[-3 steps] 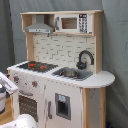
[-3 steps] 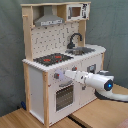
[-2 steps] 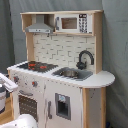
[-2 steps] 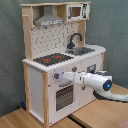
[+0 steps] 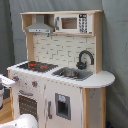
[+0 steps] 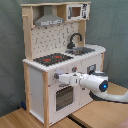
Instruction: Play with the kitchen
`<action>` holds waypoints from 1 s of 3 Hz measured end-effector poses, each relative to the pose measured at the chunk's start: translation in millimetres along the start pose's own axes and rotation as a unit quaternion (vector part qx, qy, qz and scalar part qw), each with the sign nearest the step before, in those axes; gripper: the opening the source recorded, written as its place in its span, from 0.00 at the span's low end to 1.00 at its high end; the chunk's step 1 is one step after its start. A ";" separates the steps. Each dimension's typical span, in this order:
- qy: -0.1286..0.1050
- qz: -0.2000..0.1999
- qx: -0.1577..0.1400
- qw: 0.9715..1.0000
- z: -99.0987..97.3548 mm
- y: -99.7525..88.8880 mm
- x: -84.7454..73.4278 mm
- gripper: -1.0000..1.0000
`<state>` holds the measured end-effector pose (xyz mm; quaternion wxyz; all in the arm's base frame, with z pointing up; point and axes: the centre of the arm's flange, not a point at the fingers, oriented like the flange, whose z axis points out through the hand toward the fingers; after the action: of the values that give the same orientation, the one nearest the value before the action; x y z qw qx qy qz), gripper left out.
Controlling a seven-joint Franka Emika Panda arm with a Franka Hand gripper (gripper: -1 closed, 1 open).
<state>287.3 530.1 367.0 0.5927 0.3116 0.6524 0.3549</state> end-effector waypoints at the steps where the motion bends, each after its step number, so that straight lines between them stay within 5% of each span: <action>1: -0.002 -0.050 0.016 0.999 14.7 -13.0 9.9 1.00; 3: -0.026 -0.098 0.056 0.993 46.7 -19.8 24.5 1.00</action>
<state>331.4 543.7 334.9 0.6228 0.2878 0.6834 0.2495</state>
